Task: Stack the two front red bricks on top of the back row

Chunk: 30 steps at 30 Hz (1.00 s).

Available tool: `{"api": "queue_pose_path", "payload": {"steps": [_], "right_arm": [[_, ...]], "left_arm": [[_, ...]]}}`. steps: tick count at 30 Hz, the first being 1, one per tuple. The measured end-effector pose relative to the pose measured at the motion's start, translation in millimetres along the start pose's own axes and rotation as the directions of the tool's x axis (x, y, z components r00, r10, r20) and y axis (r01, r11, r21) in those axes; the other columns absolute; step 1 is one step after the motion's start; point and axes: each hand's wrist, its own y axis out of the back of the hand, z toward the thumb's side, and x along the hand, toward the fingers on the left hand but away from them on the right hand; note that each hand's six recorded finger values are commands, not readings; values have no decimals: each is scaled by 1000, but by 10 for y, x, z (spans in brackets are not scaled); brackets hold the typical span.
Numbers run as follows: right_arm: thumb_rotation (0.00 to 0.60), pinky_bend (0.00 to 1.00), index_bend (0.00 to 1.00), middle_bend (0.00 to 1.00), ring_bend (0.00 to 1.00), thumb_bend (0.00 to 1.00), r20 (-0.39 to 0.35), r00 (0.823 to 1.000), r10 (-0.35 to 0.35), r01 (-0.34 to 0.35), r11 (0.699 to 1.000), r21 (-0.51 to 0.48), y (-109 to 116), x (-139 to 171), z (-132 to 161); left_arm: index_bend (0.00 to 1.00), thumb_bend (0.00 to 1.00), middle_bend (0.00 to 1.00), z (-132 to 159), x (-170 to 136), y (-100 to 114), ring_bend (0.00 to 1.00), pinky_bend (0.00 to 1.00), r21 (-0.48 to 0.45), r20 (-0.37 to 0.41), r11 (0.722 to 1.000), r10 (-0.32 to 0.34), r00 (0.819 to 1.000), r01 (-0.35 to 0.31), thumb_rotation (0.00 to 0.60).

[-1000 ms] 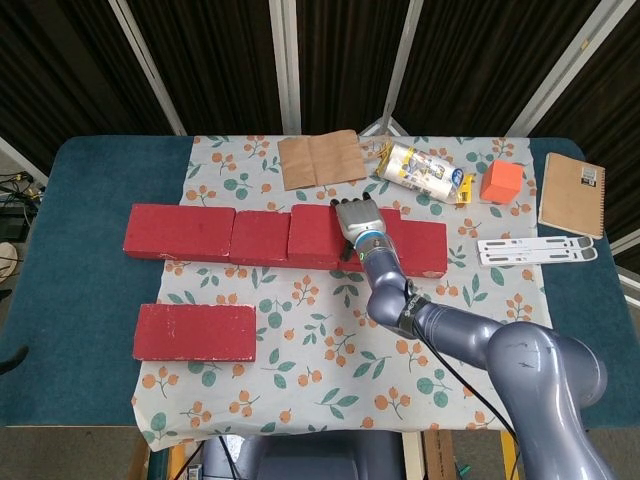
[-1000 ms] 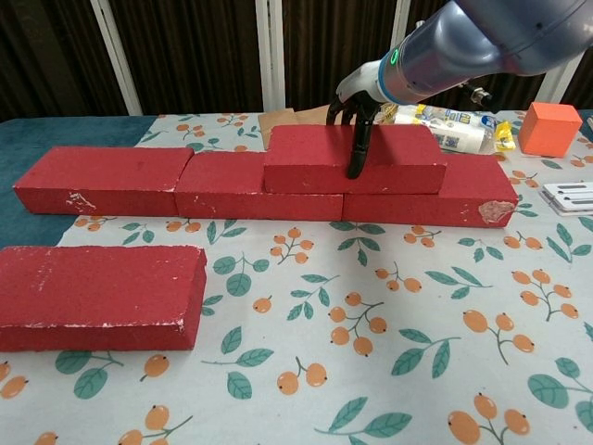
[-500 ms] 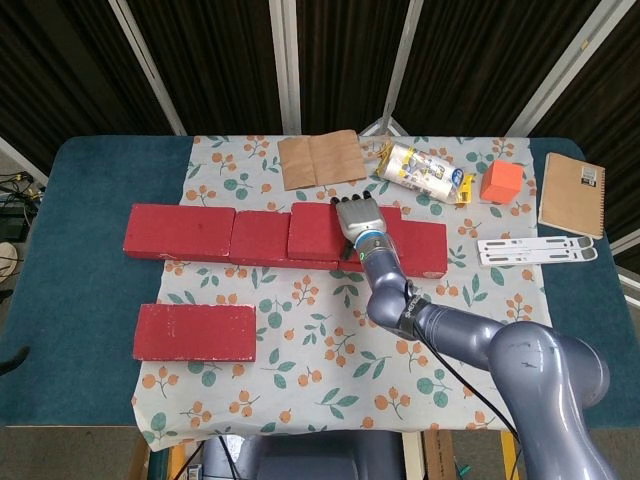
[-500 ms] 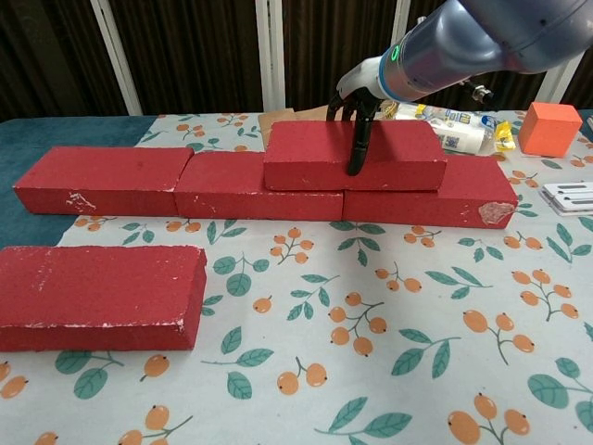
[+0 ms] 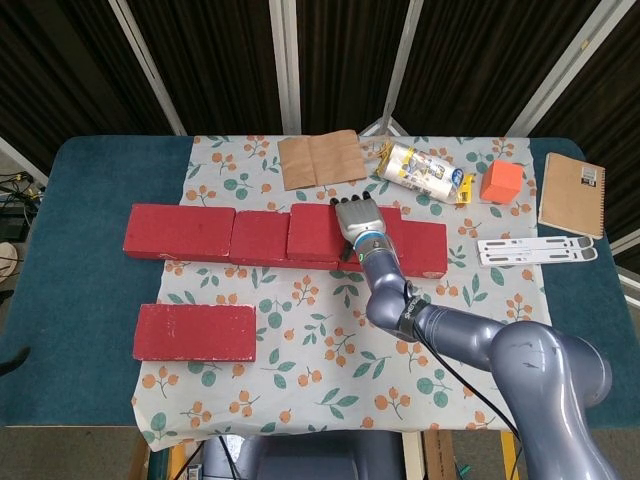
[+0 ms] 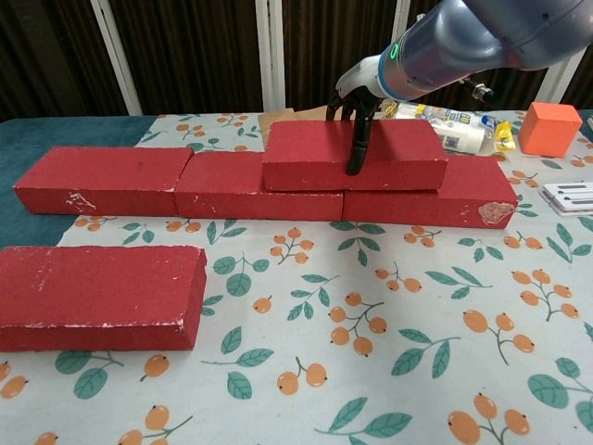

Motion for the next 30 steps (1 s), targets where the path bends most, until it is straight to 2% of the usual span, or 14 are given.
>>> {"api": "queue_pose_path", "payload": {"steps": [9,30], "right_arm": [[600,0,51,157,85,200,6,1000,-1,1,1000,-1,9,4,-6],[600,0,28,139,69,200,10,1000,13,-13,1000,4,-19,26,6]], "left_arm": [[232,157,55,2,-1,-3,0,57,1,1,1000,-1,1000,1,600],[235,157,55,8,1,-7,0,57,4,3,1000,-3,1000,3,600]]}}
